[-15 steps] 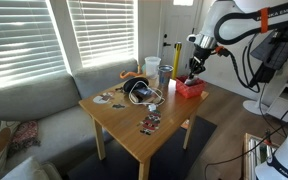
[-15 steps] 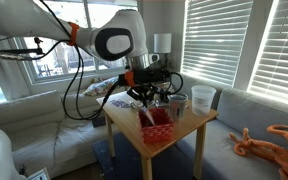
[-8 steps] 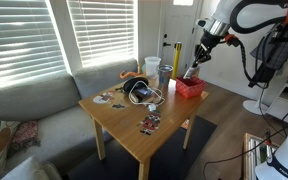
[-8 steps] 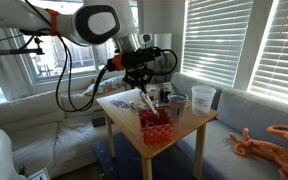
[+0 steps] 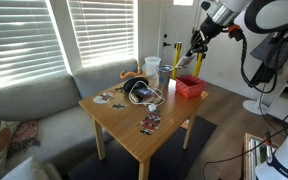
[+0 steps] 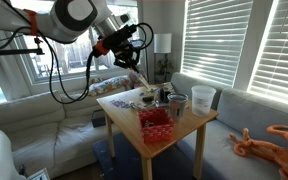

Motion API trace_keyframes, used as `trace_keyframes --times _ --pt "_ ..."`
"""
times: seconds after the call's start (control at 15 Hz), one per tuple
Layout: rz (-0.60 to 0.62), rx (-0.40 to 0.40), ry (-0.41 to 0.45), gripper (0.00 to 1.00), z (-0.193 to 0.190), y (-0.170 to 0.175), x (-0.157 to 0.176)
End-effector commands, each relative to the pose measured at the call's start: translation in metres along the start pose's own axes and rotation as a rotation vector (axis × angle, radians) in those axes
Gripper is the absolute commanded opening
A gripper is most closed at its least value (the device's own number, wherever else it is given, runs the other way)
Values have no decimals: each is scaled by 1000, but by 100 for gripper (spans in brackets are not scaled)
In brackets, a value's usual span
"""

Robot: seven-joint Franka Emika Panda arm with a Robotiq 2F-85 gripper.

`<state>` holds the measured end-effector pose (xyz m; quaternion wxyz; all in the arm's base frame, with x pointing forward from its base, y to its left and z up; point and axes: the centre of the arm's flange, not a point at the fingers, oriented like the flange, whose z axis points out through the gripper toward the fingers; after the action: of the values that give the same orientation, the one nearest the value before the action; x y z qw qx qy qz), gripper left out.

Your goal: Remove the object from the basket

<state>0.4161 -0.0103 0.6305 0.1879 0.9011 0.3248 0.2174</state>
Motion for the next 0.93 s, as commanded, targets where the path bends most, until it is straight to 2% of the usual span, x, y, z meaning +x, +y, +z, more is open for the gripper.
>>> trace_keyframes --times 0.0,0.4,0.6,0.87 --pt "-40 -88 68 0 2 -33 33" --pt "-173 -134 187 0 27 -100 91" --pt "-220 -130 248 0 53 -135 113" --pt "-245 -173 334 0 91 -167 132"
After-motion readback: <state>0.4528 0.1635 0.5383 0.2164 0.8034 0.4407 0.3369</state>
